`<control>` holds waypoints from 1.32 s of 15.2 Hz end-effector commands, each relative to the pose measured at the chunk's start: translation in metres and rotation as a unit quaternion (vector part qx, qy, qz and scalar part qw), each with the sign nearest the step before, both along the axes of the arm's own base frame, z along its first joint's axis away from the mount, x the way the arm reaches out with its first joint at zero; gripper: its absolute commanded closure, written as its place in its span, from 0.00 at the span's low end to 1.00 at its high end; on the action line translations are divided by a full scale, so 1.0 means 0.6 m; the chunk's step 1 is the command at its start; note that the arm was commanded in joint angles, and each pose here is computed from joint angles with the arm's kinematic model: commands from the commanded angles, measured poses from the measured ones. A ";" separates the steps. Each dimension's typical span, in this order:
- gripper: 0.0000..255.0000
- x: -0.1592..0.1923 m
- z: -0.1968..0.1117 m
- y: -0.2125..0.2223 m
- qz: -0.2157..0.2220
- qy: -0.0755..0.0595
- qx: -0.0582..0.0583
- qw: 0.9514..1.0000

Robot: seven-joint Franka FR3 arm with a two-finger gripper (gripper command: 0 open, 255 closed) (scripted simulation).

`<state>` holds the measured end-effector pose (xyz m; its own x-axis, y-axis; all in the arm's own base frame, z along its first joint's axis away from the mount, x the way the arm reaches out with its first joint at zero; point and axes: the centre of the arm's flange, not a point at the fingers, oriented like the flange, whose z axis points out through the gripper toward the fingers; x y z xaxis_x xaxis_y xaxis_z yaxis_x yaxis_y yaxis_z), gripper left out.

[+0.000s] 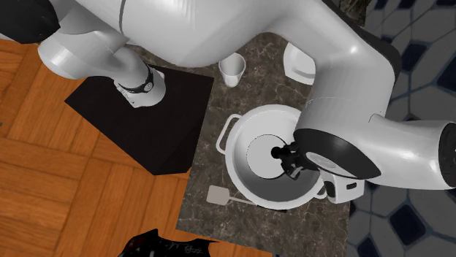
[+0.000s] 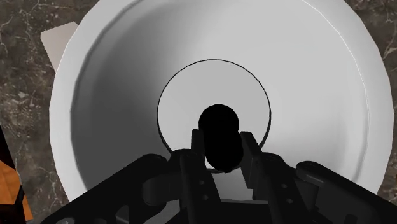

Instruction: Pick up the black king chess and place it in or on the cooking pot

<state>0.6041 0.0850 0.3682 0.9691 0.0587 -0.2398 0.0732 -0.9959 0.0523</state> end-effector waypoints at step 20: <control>0.00 0.018 0.065 0.005 0.000 0.000 0.000 1.000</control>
<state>0.6141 0.0879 0.4049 0.9694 0.0588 -0.2385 0.0732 -0.9960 0.0522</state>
